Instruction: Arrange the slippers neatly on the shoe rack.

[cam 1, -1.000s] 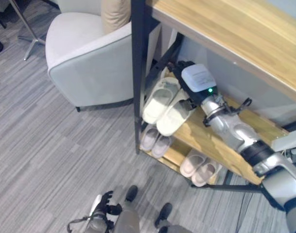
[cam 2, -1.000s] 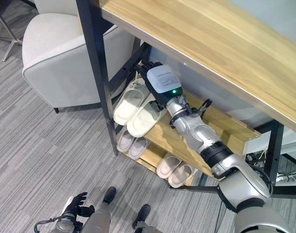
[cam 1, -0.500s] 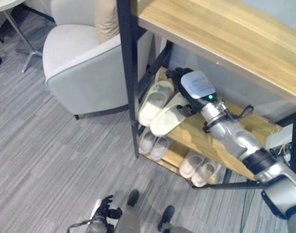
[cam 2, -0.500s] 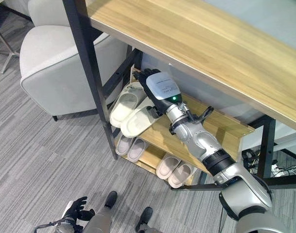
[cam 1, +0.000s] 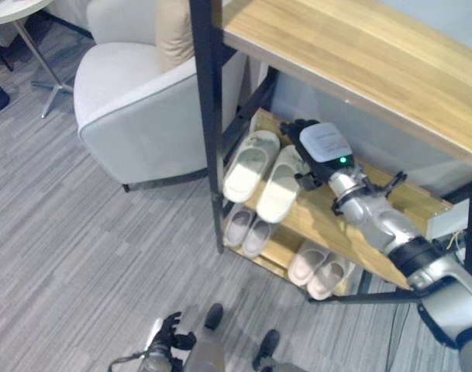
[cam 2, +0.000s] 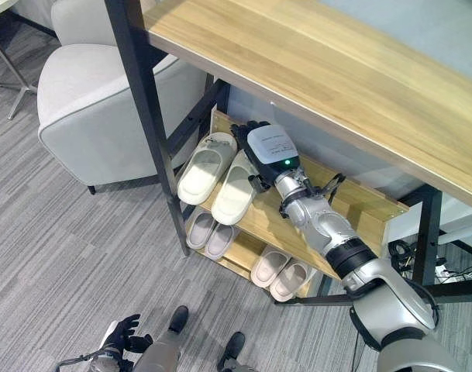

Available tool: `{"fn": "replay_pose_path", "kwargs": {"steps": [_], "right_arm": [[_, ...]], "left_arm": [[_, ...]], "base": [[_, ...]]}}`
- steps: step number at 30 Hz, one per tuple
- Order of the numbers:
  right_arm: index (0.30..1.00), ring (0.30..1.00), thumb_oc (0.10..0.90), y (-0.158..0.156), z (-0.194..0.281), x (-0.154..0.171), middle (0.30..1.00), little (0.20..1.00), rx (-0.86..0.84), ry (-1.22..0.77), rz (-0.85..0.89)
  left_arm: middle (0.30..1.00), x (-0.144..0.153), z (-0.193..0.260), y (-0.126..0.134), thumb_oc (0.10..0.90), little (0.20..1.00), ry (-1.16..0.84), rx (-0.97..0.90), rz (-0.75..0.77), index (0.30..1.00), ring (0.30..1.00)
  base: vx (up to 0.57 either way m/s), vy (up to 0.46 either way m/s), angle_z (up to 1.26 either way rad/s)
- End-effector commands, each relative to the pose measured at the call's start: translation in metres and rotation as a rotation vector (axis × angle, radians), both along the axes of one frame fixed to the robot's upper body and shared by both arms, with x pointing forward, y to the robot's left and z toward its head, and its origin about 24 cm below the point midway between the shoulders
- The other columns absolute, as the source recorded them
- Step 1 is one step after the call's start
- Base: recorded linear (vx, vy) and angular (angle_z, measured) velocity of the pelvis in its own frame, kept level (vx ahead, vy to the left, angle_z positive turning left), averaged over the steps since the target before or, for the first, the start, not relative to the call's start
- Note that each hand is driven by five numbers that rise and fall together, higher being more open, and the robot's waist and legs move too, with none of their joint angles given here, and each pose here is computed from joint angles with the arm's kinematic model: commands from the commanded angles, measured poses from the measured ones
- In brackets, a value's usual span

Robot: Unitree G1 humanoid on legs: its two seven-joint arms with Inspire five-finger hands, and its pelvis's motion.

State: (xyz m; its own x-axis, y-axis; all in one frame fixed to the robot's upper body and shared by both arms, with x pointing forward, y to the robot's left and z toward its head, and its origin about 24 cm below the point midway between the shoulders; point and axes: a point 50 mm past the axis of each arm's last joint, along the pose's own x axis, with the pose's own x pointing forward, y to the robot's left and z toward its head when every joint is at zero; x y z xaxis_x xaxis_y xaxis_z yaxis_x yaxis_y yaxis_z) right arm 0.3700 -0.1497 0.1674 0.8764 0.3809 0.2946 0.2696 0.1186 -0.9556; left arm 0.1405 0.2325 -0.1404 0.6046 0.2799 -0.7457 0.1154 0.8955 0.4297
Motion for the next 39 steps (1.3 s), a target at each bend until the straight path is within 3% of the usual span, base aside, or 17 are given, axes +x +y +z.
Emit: {"fn": "replay_pose_path", "kwargs": {"steps": [1, 9, 16, 18, 21, 27, 39], "right_arm": [[0.900, 0.900, 0.800, 0.005, 0.060, 0.001, 0.900, 0.900, 0.160, -0.226, 0.042], [0.900, 0.900, 0.800, 0.003, 0.060, -0.021, 0.900, 0.900, 0.322, -0.242, 0.118], [0.900, 0.900, 0.800, -0.014, 0.022, -0.046, 0.900, 0.900, 0.636, -0.117, 0.119], [0.900, 0.900, 0.800, -0.021, 0.001, -0.061, 0.900, 0.900, 0.810, -0.045, 0.124], [0.900, 0.900, 0.800, -0.028, -0.016, -0.076, 0.900, 0.900, 0.889, -0.007, 0.107], [0.900, 0.900, 0.800, -0.031, -0.049, -0.088, 0.900, 0.900, 0.916, 0.093, 0.034], [0.900, 0.900, 0.800, -0.019, -0.080, -0.070, 0.900, 0.900, 0.993, 0.228, -0.037]], "left_arm": [[0.900, -0.023, -0.013, -0.020, 0.800, 0.900, 0.079, -0.027, -0.073, 0.900, 0.900], [0.900, -0.024, -0.014, -0.022, 0.800, 0.900, 0.085, -0.035, -0.062, 0.900, 0.900], [0.900, -0.031, -0.016, -0.022, 0.800, 0.900, 0.113, -0.042, -0.032, 0.900, 0.900], [0.900, -0.034, -0.017, -0.020, 0.800, 0.900, 0.129, -0.037, -0.016, 0.900, 0.900], [0.900, -0.036, -0.018, -0.019, 0.800, 0.900, 0.138, -0.039, -0.002, 0.900, 0.900], [0.900, -0.039, -0.019, -0.023, 0.800, 0.900, 0.137, -0.049, -0.005, 0.900, 0.900], [0.900, -0.037, -0.019, -0.026, 0.800, 0.900, 0.134, -0.038, -0.034, 0.900, 0.900]], "base": [[0.00, 0.000, 0.00], [0.00, 0.001, 0.00], [0.01, 0.006, -0.02], [0.01, 0.009, -0.02], [0.02, 0.020, -0.09], [0.01, 0.013, -0.13], [0.00, 0.000, -0.02]]}}
